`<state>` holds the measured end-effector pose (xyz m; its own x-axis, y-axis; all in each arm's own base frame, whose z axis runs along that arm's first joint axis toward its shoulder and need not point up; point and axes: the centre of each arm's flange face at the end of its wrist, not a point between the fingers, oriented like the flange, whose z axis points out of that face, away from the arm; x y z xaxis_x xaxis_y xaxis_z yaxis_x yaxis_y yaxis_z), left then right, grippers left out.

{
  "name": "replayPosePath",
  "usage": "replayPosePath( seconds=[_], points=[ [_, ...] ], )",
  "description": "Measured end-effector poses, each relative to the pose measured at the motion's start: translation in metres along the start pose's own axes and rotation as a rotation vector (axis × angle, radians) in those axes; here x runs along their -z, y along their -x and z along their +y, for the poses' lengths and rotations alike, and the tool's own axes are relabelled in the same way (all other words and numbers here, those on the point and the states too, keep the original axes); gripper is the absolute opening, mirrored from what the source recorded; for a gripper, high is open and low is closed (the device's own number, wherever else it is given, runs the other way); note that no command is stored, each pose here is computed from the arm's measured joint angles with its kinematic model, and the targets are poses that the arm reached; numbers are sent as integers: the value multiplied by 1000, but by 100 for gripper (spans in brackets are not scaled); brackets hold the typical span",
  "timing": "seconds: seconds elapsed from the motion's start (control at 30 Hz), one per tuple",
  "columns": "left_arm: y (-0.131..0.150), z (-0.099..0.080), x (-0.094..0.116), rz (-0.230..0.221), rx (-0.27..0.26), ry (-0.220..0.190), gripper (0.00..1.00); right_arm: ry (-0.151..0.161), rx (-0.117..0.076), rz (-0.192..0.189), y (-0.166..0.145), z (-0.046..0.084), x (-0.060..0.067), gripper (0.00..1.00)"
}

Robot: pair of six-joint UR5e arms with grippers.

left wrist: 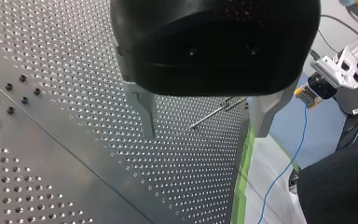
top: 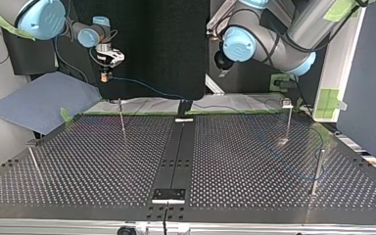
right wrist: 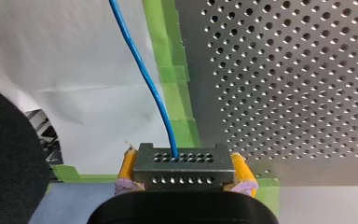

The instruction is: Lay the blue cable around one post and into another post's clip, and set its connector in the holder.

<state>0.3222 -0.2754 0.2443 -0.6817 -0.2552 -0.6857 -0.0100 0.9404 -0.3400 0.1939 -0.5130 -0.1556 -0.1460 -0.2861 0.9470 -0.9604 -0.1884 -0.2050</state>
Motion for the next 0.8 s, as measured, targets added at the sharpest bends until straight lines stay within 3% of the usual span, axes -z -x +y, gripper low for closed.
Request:
replayPosePath(
  seconds=[0.13,0.33,0.57,0.8],
  points=[
    [-12,-6,-10,-6,-6,1,100,-3,3,18,-11,-2,6,0],
    [-26,-20,-24,-25,-56,-7,100,-2,1,35,-34,-5,12,0],
    [-37,-46,-44,-78,-148,-30,100,-7,5,72,-65,-10,10,0],
    [-61,-61,-58,-105,-234,-28,100,-12,3,79,-71,-11,9,0]
  ],
)
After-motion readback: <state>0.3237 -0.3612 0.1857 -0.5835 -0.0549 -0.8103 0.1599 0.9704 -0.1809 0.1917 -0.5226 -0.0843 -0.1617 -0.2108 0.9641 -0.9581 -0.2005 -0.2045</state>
